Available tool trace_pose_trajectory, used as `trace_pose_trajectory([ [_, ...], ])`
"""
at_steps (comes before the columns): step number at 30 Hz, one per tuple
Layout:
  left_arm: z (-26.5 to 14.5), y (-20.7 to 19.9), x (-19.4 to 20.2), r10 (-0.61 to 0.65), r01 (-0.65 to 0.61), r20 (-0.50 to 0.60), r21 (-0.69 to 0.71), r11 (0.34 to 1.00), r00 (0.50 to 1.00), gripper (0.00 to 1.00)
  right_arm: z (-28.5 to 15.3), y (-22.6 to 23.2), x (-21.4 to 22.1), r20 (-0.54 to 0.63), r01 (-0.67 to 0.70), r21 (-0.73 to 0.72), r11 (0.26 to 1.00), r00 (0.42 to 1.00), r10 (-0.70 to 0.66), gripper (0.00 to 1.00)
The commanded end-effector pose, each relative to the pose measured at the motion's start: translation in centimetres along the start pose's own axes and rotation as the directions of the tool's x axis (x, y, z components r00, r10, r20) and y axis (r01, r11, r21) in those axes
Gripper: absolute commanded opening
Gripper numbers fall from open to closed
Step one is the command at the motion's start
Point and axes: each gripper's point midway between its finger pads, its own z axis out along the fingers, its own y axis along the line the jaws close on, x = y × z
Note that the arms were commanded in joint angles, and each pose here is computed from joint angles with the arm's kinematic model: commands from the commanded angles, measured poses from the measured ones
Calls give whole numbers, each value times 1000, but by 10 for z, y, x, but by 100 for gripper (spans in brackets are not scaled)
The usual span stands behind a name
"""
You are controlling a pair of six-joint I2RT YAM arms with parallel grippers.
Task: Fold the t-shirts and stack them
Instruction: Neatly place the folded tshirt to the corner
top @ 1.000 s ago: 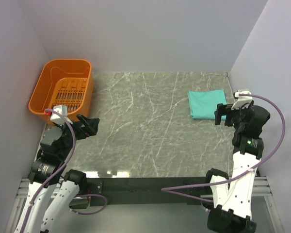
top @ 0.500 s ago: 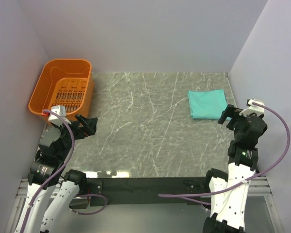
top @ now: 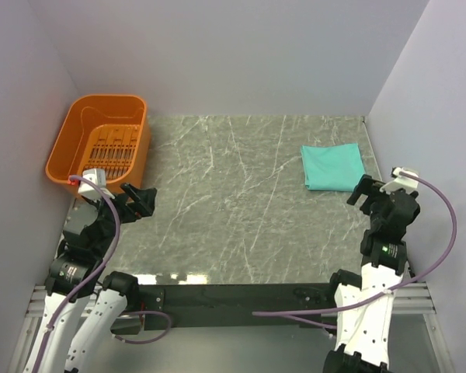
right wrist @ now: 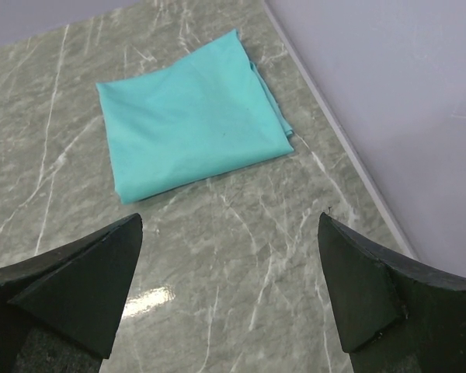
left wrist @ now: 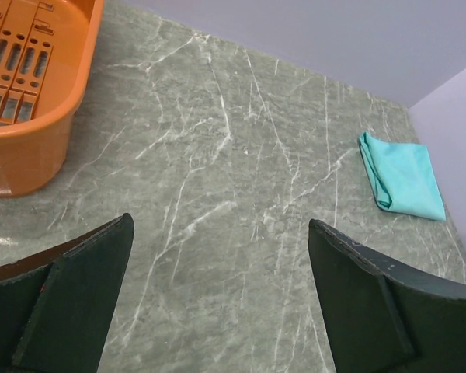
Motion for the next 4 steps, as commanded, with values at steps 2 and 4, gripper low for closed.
trace_pose_trajectory([
  [2, 3, -1, -3, 11, -11, 19, 11, 1000, 1000, 99, 0, -5, -17, 74, 6, 26, 1000, 997, -8, 100],
  [4, 3, -2, -3, 12, -13, 19, 14, 1000, 1000, 99, 0, -3, -18, 76, 15, 13, 1000, 997, -16, 100],
])
